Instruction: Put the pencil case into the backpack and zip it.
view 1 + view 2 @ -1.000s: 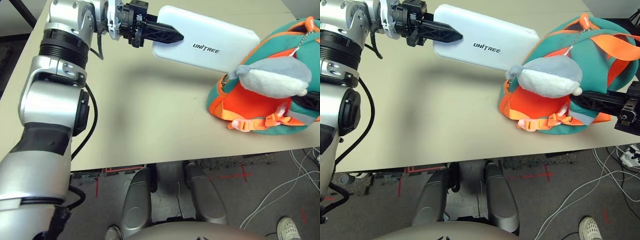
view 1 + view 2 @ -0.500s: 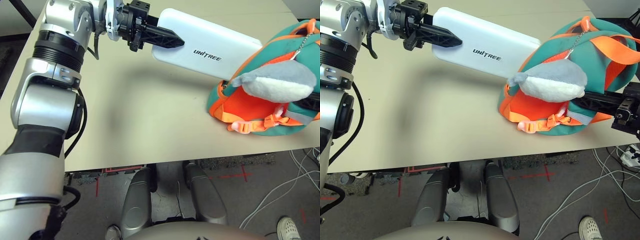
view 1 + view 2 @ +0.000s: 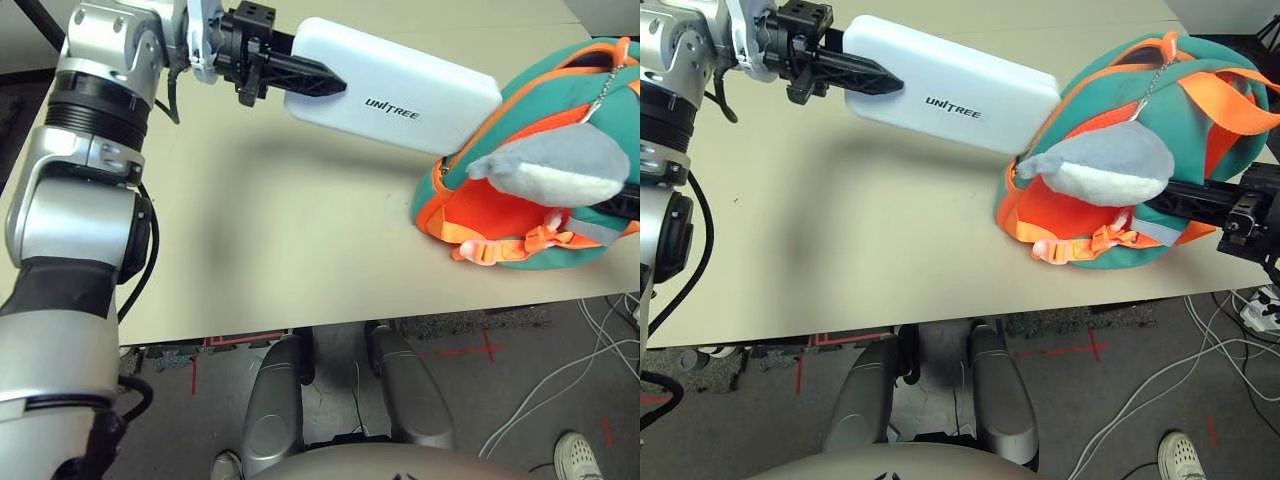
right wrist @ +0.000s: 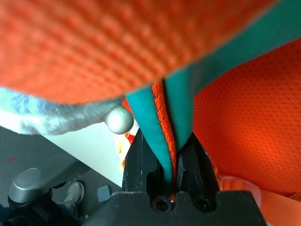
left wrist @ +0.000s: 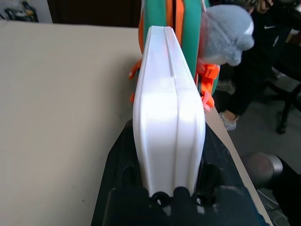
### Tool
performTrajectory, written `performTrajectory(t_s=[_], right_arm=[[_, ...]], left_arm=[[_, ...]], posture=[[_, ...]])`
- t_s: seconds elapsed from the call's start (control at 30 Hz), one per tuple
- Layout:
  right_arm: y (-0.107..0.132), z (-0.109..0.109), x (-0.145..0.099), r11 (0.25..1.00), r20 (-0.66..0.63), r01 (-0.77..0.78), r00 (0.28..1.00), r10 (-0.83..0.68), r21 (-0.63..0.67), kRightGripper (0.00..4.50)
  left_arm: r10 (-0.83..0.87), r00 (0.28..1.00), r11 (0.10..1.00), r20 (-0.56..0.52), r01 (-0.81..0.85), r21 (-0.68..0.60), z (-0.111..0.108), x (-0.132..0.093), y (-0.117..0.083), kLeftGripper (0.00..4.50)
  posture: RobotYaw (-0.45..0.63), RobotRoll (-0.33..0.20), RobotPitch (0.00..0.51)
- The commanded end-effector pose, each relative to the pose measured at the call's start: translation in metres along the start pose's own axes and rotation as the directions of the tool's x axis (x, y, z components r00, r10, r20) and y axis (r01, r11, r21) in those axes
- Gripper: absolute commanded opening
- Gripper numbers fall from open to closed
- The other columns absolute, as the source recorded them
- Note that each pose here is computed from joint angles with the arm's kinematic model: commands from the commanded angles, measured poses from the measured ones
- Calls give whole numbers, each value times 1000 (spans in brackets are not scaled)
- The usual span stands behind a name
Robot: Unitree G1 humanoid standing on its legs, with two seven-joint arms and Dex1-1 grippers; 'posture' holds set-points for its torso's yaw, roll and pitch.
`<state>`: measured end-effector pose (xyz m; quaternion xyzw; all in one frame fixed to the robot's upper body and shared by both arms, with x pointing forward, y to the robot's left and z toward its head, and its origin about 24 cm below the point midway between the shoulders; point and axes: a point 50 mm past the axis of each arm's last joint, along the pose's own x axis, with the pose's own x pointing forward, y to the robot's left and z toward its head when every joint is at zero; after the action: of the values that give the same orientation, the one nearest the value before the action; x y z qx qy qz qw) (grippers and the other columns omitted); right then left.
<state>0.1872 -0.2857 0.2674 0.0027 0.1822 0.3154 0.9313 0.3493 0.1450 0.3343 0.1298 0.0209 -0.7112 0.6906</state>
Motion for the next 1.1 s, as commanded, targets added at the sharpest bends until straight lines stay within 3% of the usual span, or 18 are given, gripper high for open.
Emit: performTrajectory(t_s=[0.03,0.3,0.7,1.1], right_arm=[[-4,-3,2,1000,-16,6,1000,-6,16,85],[-6,-3,2,1000,-19,16,1000,-16,13,85],[-3,-4,5,1000,-5,8,1000,-7,6,85],[0,-10,6,1000,-3,11,1000,-11,16,85]], left_arm=[[-31,999,999,30,30,34,6,-1,-5,1309],[-64,994,997,94,60,43,8,3,-7,1309],[-108,984,994,141,107,13,11,39,8,1309],[-110,994,994,21,110,-14,12,64,15,1309]], posture=[[-232,0,285],[-236,0,277],[-263,0,274],[-280,0,284]])
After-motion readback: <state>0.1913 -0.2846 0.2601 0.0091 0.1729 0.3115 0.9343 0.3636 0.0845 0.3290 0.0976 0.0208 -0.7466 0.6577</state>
